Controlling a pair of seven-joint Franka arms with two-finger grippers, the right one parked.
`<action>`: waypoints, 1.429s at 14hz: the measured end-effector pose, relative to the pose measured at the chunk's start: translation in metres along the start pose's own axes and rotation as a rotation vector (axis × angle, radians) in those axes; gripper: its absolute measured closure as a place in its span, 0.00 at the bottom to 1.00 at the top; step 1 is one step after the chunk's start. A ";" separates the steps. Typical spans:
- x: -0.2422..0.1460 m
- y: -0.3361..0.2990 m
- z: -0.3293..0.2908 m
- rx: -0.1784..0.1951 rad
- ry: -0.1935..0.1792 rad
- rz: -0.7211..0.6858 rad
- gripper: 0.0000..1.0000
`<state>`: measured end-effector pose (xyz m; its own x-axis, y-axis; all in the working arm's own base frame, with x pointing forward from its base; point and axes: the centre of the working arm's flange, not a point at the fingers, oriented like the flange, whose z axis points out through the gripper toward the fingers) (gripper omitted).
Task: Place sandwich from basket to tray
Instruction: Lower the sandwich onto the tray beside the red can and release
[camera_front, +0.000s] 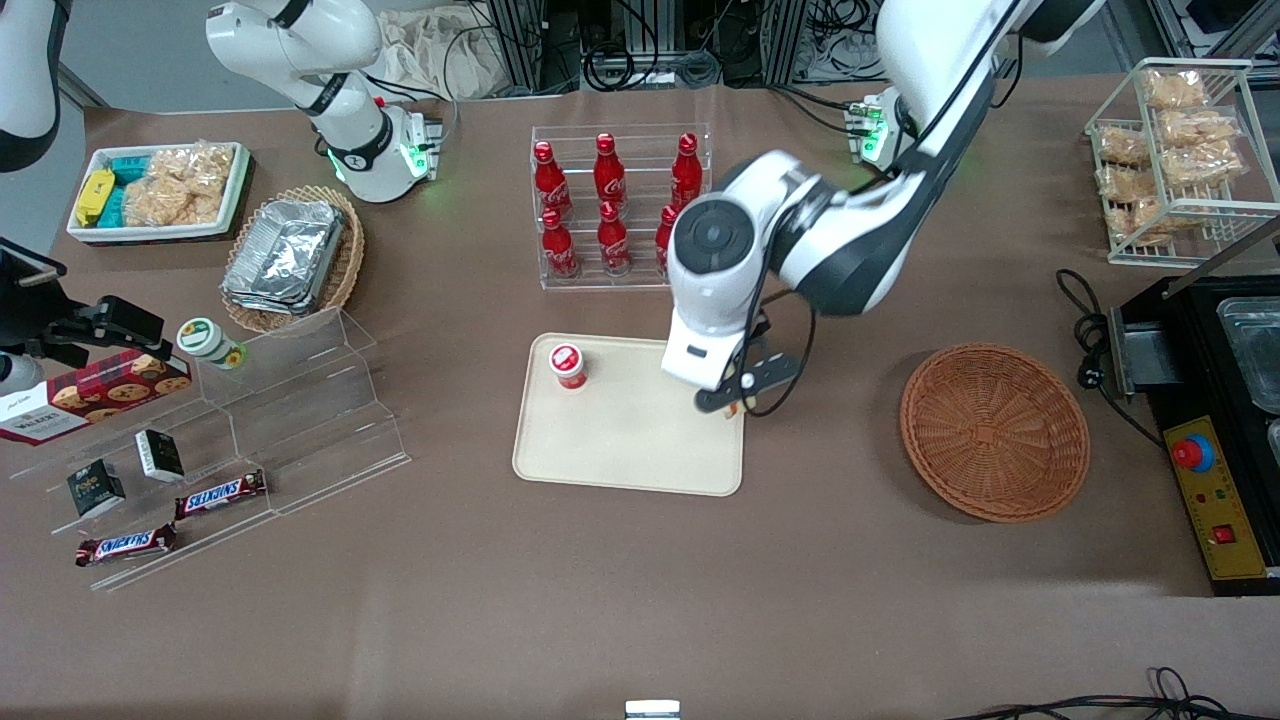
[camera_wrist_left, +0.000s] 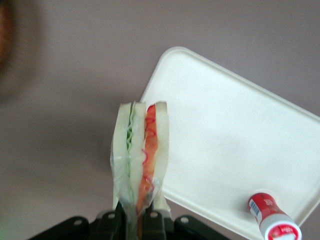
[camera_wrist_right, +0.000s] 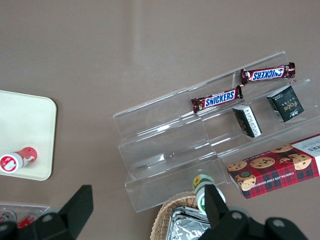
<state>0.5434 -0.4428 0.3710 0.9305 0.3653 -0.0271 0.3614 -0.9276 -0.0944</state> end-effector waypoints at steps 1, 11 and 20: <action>0.003 0.008 0.026 -0.005 -0.009 -0.006 0.85; 0.018 0.028 0.133 -0.009 -0.007 0.001 0.80; 0.048 -0.018 -0.060 -0.079 0.126 -0.173 0.00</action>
<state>0.5851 -0.4128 0.4315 0.8527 0.5111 0.1080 0.5148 -0.8572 -0.0085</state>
